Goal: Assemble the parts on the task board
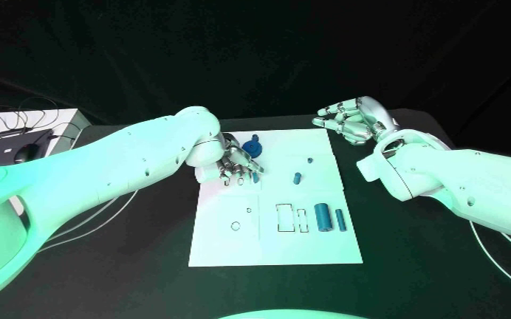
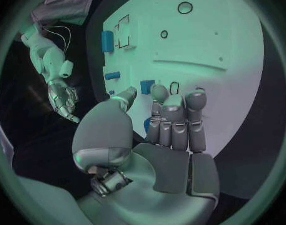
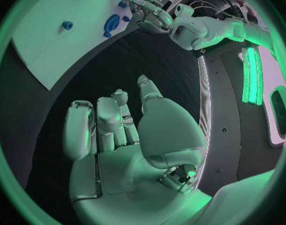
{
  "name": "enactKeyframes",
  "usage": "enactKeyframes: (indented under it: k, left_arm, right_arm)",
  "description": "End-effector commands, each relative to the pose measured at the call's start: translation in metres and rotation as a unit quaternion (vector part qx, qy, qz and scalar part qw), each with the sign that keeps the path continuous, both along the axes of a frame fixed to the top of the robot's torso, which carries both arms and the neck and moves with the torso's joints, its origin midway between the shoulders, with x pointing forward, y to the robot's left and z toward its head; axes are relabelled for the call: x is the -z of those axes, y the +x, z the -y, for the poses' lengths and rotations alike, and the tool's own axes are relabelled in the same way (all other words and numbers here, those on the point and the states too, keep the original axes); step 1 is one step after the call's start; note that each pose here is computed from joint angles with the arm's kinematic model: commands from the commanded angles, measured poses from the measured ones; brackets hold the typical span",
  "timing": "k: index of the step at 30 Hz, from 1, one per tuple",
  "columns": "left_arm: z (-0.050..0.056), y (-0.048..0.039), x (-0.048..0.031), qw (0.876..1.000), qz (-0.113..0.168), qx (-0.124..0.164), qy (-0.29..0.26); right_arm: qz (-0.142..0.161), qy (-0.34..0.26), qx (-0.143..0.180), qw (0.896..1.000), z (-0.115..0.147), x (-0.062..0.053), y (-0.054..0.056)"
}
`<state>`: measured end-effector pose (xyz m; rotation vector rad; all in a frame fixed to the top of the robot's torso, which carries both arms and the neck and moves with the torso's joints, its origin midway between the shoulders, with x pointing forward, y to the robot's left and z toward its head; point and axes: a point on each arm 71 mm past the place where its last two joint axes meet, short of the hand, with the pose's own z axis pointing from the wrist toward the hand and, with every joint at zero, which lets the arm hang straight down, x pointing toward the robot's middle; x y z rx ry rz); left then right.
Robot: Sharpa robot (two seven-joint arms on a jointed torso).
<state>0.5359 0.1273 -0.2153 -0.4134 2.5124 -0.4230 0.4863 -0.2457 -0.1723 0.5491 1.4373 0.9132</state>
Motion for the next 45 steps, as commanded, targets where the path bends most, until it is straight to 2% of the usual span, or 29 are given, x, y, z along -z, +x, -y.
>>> enactKeyframes:
  k: [1,17,45]
  left_arm:
    - [0.0022,-0.0007,0.0013,1.0,-0.003,0.008,0.004]
    - [0.0057,-0.0016,0.0035,1.0,-0.008,0.014,0.006]
    - [0.0032,-0.0019,0.0053,1.0,-0.023,0.014,-0.004]
  right_arm:
    - [0.0,-0.003,-0.006,1.0,-0.0014,0.0001,-0.0001]
    - [0.0,-0.004,-0.007,1.0,-0.0024,0.0003,0.0001]
    - [-0.002,-0.003,-0.009,1.0,-0.0044,0.0012,0.0004]
